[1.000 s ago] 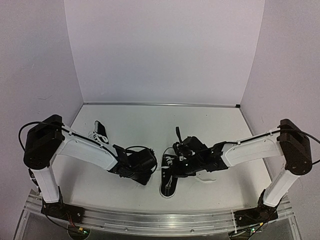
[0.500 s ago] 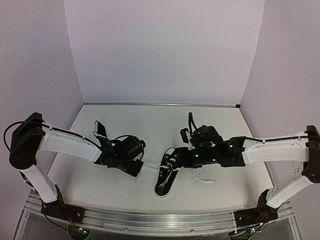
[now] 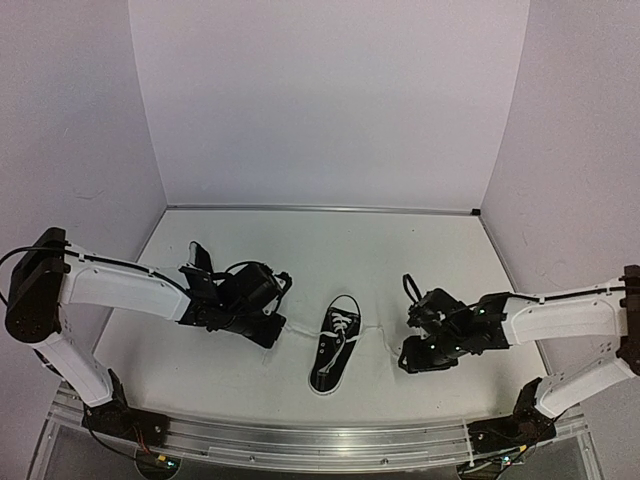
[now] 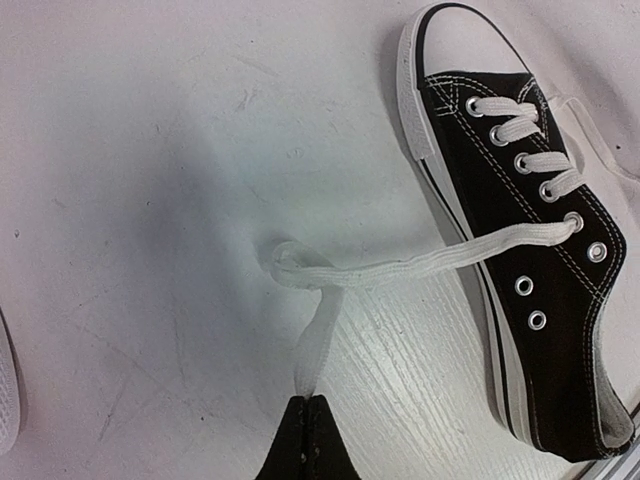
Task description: Tie the shoes
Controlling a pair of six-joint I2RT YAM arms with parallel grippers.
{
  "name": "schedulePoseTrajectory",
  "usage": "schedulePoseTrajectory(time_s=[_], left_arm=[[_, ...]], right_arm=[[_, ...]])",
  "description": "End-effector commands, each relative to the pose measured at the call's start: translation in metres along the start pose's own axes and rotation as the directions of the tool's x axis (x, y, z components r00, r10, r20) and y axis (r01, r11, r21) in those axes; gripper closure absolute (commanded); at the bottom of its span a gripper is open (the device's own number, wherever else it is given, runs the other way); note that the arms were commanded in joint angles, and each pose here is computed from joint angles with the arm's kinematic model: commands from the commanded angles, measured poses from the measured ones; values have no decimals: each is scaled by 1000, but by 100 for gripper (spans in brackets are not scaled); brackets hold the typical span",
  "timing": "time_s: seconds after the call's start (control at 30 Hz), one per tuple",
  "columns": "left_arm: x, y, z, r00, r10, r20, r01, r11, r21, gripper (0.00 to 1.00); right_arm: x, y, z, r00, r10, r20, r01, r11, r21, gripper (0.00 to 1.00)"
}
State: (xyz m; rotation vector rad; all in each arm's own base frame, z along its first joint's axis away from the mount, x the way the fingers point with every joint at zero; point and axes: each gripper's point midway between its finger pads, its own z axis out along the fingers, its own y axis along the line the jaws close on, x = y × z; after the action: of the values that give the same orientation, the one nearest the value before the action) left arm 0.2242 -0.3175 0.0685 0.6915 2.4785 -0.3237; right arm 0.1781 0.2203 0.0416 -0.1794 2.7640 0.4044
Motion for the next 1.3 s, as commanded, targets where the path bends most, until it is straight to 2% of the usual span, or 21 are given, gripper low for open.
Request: schedulePoseTrajectory(time_s=[0.0,0.3,0.47,0.77,1.13,1.27], left_arm=[[-11,-8,-9,999,4,47,-7,999,46,100],[-14,-9,-11,998,15,57,-18,998,52,100],[-13,-9,-9,998,23,51,-26,998,50,100],[-12,-10,-6,999,28,46,-31,998,53,100],[5,-11,7,1000,22,-11,-21,997,69,100],[8,-9,9,1000,13,-20,-11,997,74,100]], right_arm=[[-5,-14,14,996,-82,-28,86,986,143,55],[-31,-6,19,984,-177,-27,179,963,202,53],[-37,-3,8,979,-204,-19,204,963,174,45],[-26,-16,20,965,-235,-120,249,961,122,40],[-8,-17,40,948,-240,-211,263,961,89,50],[-2,-18,43,944,-231,-234,256,963,83,62]])
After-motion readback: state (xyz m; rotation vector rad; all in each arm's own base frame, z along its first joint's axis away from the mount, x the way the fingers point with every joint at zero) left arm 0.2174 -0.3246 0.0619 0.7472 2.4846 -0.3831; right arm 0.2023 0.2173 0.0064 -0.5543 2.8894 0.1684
